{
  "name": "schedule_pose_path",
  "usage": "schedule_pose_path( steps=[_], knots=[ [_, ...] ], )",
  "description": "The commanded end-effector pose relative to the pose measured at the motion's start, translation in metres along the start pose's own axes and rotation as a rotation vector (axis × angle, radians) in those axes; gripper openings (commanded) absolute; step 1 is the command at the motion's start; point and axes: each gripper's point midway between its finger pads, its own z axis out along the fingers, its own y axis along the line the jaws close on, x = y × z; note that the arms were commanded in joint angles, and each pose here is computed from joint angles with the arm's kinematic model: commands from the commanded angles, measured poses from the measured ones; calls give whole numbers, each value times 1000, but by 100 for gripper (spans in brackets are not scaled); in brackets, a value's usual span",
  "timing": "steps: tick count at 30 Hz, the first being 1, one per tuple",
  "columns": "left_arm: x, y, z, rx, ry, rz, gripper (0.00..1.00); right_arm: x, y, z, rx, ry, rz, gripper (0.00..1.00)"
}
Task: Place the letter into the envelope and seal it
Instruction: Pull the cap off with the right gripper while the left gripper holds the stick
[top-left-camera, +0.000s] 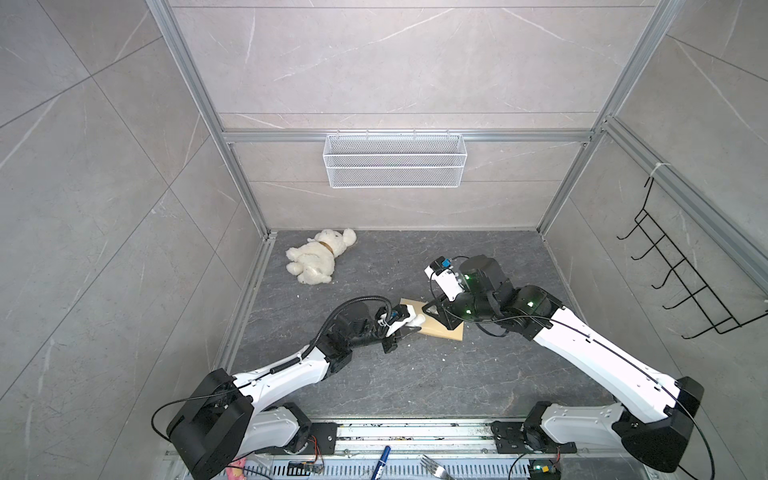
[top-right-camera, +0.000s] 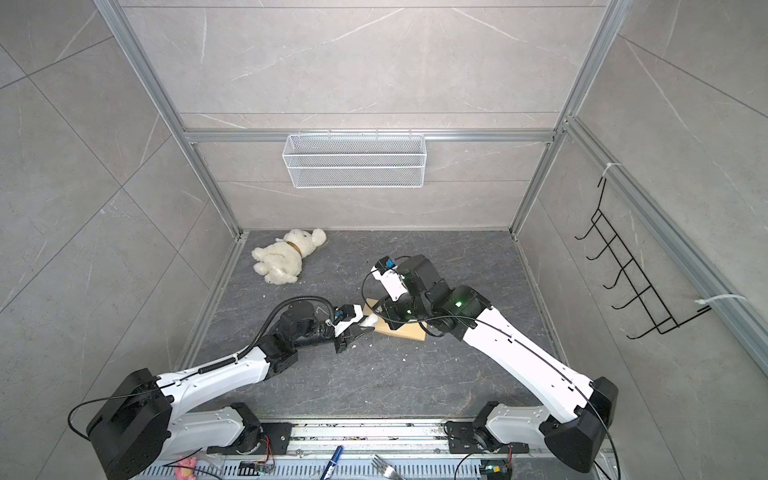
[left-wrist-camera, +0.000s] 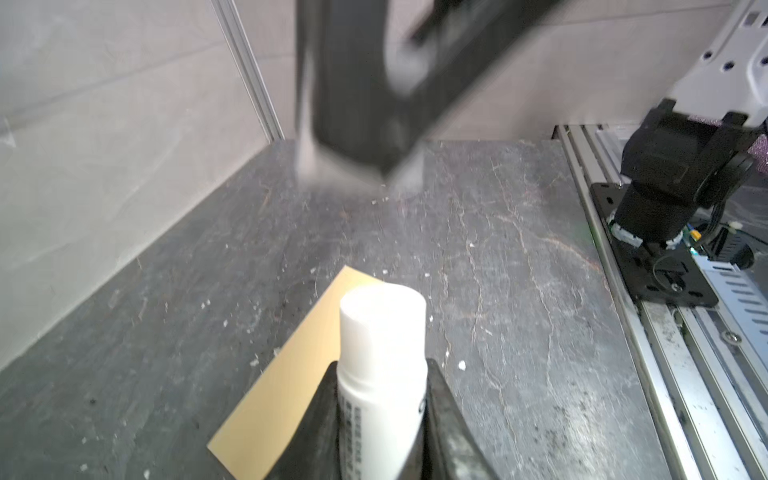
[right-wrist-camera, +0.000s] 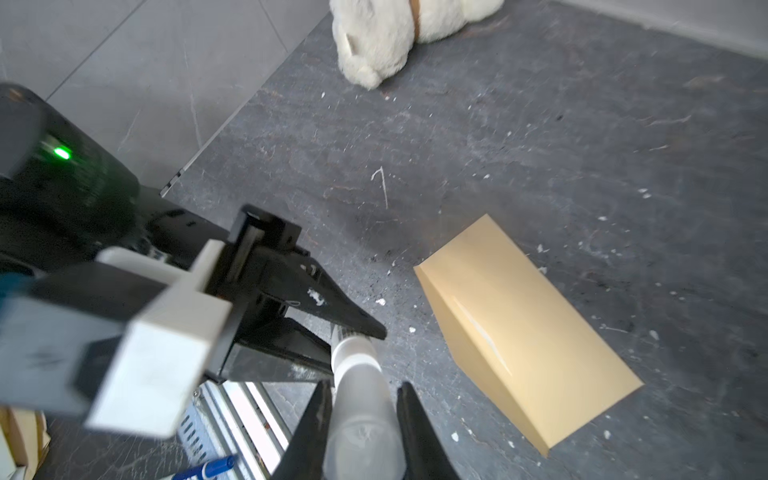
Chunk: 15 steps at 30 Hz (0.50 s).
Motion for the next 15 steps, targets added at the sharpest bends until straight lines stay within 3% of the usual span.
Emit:
schedule_pose_path(
  steps=[1,8,15],
  knots=[
    [4,1,-3,-14,16,12,0,-23,-7,-24,64,-90,-20,4],
    [-7,6,-10,-59,-17,8,0,-21,-64,-21,272,-51,75,6],
    [-24,15,-16,-109,-68,-13,0,4,-155,-1,471,73,225,6]
  ],
)
